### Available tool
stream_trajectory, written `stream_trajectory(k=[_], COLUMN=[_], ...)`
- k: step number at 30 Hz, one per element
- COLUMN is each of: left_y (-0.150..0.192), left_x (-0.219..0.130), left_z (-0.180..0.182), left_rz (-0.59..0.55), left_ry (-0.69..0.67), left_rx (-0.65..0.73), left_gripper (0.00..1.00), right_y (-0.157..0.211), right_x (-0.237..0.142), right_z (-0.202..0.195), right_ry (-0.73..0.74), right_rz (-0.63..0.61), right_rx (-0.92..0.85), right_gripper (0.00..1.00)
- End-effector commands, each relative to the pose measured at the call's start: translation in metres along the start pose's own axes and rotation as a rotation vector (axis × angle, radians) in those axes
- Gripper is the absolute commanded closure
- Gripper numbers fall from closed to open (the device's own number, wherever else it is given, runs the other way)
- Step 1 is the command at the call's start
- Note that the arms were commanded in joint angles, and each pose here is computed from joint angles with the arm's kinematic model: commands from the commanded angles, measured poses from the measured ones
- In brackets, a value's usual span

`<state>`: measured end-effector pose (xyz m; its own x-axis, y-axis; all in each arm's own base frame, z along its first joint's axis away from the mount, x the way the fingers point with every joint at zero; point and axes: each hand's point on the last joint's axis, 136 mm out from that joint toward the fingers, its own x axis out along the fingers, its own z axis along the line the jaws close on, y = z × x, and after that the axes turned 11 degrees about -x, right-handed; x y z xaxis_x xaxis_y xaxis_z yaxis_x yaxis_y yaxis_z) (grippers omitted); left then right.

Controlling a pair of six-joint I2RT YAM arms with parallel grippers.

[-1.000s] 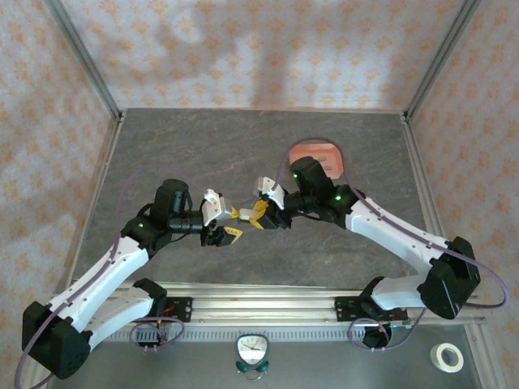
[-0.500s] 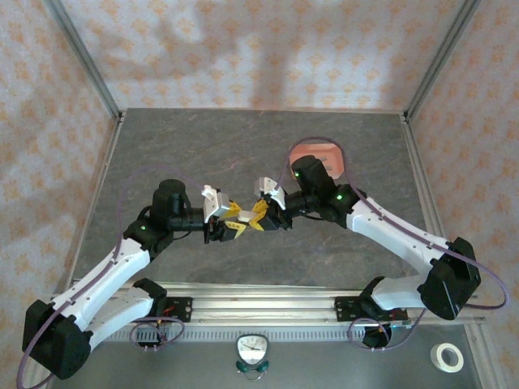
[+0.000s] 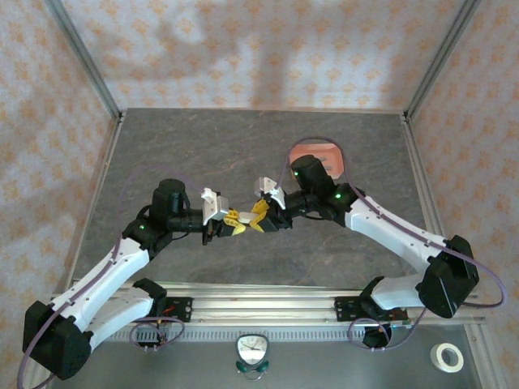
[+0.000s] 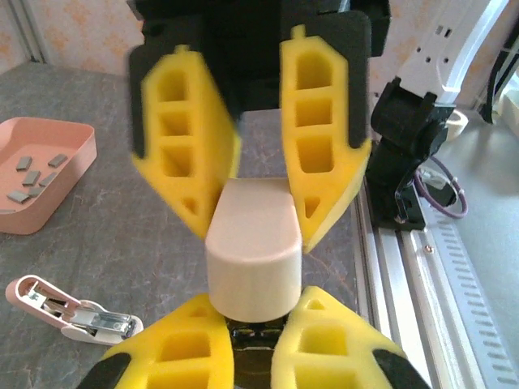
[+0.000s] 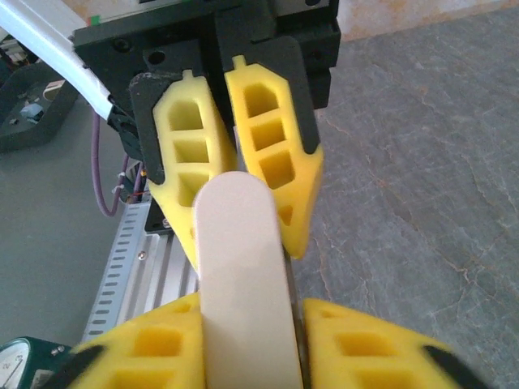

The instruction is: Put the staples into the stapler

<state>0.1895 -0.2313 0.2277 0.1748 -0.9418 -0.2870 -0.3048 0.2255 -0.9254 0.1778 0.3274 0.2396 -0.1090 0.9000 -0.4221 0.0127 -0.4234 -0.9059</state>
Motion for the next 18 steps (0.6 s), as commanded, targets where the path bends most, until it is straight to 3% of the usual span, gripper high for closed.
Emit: stream_trajectory(k=[1,6,18], left_y=[0.001,0.005,0.002], left_x=[-0.004,-0.006,-0.005], left_z=[0.004,0.007,0.008], left_rz=[0.041,0.082,0.083], left_ry=[-0.037,-0.063,-0.063], left_rx=[0.025,0.024,0.011], left_gripper=[0.94,0.97,1.0], right_y=[-0.031,-0.032,-0.03], right_x=[-0.007,0.005,0.023], right_z=[-0.01,-0.004,-0.008], right_ry=[0.054,0.061,0.069], right_rz=[-0.049,-0.005,0.005], right_rx=[-0.038,-0.016,-0.004], right_gripper=[0.56,0.41,0.42])
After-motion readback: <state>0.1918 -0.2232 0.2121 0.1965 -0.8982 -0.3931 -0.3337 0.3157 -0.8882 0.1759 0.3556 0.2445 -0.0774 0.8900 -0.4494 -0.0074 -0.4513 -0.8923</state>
